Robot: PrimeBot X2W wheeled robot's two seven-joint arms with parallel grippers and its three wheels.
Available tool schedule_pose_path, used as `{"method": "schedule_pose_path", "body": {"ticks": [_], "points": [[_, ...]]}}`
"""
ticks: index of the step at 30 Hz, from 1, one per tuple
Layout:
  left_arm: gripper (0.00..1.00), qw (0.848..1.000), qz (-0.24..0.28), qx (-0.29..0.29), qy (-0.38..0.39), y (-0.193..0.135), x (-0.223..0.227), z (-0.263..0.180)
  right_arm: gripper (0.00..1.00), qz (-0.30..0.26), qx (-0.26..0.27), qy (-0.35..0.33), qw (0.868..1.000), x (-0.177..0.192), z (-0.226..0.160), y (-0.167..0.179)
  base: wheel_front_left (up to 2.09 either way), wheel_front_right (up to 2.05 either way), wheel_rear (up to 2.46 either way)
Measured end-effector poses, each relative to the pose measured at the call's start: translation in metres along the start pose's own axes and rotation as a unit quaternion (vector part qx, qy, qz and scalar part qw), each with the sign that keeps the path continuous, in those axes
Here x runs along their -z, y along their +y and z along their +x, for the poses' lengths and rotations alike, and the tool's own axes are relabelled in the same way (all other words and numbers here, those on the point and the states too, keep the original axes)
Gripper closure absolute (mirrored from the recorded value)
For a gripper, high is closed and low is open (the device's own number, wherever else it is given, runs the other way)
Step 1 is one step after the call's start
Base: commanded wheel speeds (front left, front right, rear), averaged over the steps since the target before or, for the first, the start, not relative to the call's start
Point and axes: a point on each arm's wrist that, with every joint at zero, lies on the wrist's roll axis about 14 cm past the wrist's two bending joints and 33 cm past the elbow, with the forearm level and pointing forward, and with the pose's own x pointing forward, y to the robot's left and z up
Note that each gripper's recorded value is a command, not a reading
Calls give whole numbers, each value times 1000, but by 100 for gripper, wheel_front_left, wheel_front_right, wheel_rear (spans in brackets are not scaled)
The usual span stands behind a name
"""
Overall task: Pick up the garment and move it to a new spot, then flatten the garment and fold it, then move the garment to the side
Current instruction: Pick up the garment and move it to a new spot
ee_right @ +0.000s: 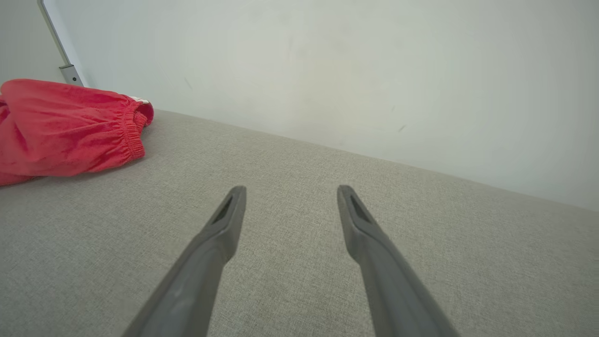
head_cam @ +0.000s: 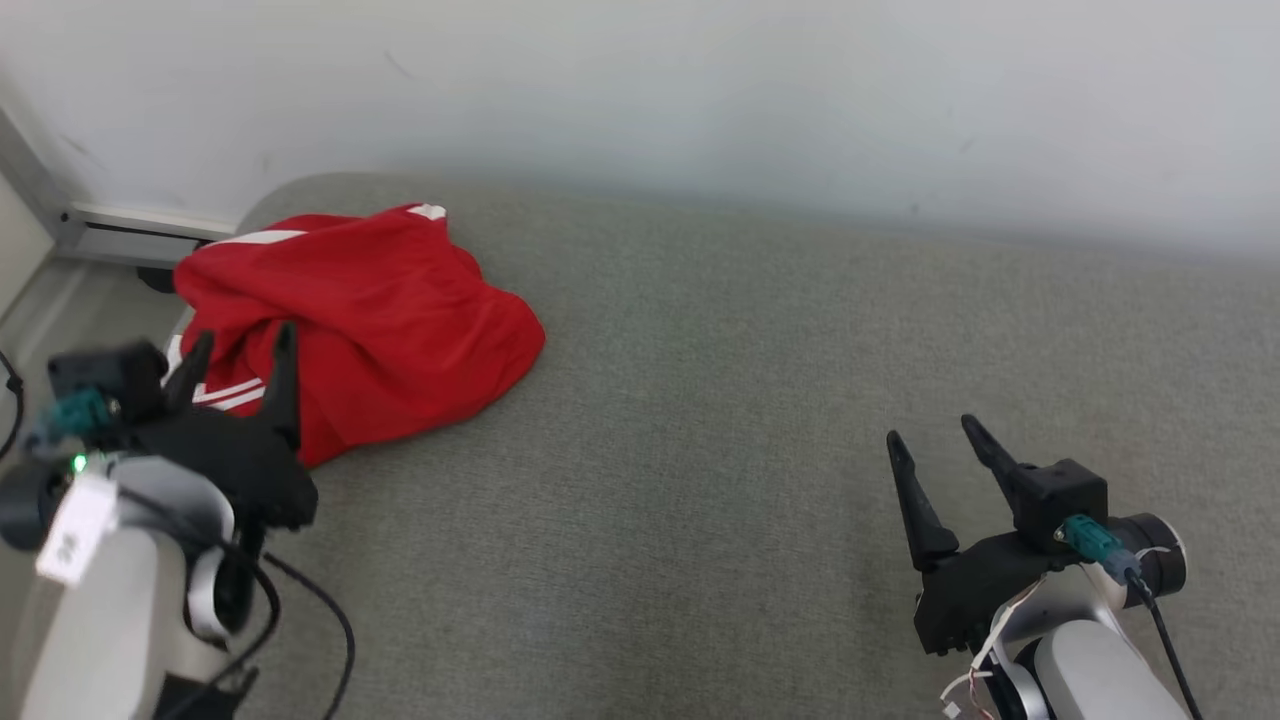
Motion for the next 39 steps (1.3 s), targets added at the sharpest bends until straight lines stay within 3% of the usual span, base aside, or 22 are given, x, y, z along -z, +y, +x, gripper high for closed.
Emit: {"method": "schedule_pose_path", "body": {"ticks": [6, 14, 21, 25, 32, 39], "points": [[0, 1000, 2, 11, 25, -2, -5, 29, 0, -1, 14, 9, 1000, 9, 1, -15, 0, 0, 0], [0, 995, -39, 20, 93, -7, 9, 69, 0, 3, 20, 20, 1000, 17, 13, -26, 0, 0, 0], [0, 988, -33, 11, 149, 3, 18, 96, 0, 4, 32, 23, 999, 21, 20, -39, 0, 0, 0], [0, 979, -45, 11, 199, 2, 38, 103, 0, 5, 40, 37, 998, 30, 18, -47, 0, 0, 0], [0, 959, -1, 3, 283, 7, 72, 109, 0, -2, 59, 47, 997, 38, 19, -67, 0, 0, 0], [0, 927, 49, 1, 371, 7, 116, 100, 0, -1, 68, 59, 996, 48, 20, -76, 0, 0, 0]]}}
